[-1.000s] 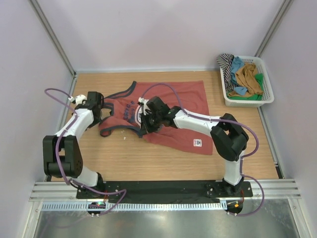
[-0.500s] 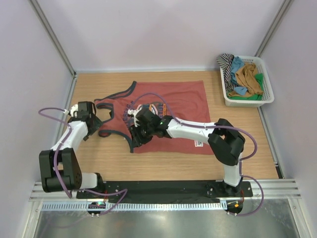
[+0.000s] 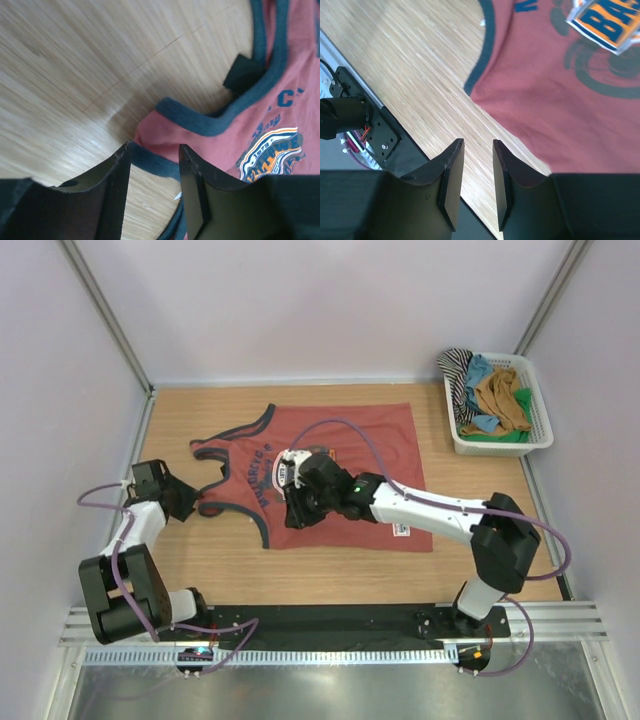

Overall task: Fold and stack the tank tops
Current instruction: Flatten the tank top out

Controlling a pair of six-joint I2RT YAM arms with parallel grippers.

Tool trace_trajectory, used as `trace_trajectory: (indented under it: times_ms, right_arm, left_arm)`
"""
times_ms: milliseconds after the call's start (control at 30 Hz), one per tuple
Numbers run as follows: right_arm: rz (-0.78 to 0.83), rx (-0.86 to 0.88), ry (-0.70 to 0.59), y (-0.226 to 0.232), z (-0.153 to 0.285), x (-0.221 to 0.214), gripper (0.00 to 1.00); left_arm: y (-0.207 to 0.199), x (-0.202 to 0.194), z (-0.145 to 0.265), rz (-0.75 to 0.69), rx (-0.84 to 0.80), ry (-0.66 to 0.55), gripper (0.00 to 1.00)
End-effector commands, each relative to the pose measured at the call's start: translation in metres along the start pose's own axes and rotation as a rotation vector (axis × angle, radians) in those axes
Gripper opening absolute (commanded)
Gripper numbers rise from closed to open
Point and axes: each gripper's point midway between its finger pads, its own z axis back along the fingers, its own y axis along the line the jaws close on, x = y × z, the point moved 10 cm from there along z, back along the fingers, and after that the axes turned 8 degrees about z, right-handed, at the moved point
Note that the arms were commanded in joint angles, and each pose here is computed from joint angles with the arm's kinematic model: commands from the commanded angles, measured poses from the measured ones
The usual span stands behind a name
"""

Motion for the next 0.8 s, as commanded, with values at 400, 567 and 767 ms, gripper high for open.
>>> trace_trajectory:
  times_ms: [400, 567, 767]
  right_arm:
    - [-0.253, -0.367, -0.171, -0.081, 0.107, -0.037, 0.28]
    - [-0.418, -0.586, -0.164, -0.116, 0.119, -0.077, 0.18]
    - [-0.595, -0.735, -0.159, -0.139, 0.123, -0.109, 0.29]
  left_arm:
    - [0.001, 0.000, -0.026, 0.060, -0.121, 0.131, 0.30]
    - [-0.005, 0.009, -0.025, 0.017, -0.124, 0.090, 0.00]
    - [-0.015, 0.030, 0.003, -0.040, -0.070, -0.097, 0.00]
